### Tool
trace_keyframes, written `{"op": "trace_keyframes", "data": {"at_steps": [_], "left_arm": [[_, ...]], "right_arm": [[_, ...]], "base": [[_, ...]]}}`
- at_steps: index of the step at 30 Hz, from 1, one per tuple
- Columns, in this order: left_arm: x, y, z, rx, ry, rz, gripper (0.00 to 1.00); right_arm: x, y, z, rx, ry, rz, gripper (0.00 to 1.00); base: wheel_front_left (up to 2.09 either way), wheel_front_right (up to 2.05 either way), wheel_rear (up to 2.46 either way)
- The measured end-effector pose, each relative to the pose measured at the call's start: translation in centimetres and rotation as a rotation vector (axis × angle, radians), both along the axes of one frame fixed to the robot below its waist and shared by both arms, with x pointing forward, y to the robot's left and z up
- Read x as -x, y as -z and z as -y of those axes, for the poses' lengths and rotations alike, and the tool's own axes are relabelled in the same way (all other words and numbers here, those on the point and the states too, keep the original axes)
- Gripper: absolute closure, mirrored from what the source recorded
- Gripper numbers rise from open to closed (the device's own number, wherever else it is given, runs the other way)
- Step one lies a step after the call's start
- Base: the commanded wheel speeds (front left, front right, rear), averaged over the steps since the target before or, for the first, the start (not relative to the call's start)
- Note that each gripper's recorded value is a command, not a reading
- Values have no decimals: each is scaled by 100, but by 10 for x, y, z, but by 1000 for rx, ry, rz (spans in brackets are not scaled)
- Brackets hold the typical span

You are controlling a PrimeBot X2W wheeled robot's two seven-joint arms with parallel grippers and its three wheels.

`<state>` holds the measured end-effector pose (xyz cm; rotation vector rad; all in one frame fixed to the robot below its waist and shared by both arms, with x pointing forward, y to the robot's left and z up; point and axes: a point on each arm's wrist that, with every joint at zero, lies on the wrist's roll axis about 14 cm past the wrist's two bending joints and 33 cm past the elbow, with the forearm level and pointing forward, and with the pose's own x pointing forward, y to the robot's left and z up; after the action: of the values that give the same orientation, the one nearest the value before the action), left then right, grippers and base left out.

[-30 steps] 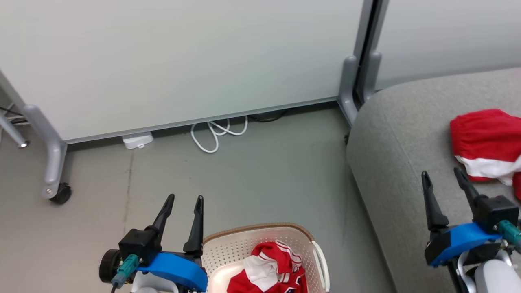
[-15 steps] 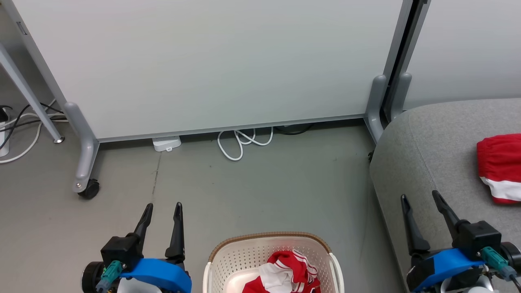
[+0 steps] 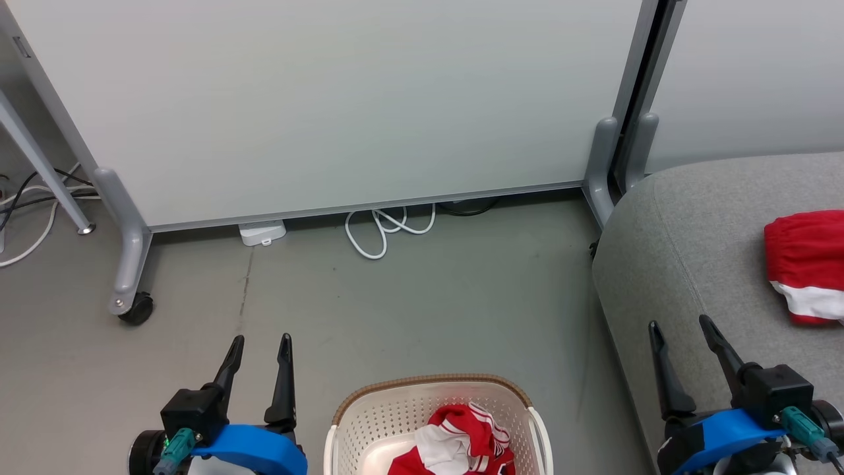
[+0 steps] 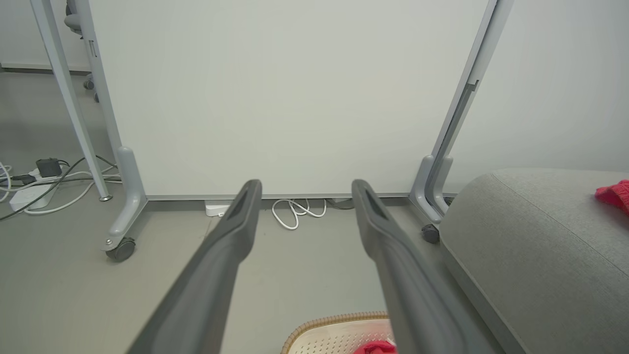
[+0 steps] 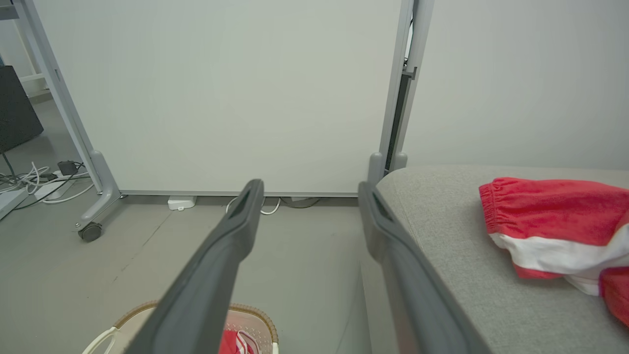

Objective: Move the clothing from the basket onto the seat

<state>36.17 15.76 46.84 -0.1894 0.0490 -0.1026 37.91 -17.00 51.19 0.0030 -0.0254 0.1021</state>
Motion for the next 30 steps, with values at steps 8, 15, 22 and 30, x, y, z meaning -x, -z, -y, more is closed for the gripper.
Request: {"op": "trace_keyframes", "data": {"at_steps": [8, 15, 22, 30], "left_arm": [[-1, 2, 3, 3, 11, -5, 0], [-3, 3, 7, 5, 22, -10, 0], [-5, 7, 12, 6, 38, -20, 0], [-11, 18, 22, 8, 67, -55, 0]], "right_arm": [[1, 4, -2, -5, -4, -12, 0], [3, 7, -1, -10, -2, -21, 0], [3, 9, -1, -13, -2, -30, 0], [0, 16, -2, -17, -2, -48, 0]], "base": [[0, 0, 0], [0, 0, 0], [0, 0, 0], [0, 0, 0]]}}
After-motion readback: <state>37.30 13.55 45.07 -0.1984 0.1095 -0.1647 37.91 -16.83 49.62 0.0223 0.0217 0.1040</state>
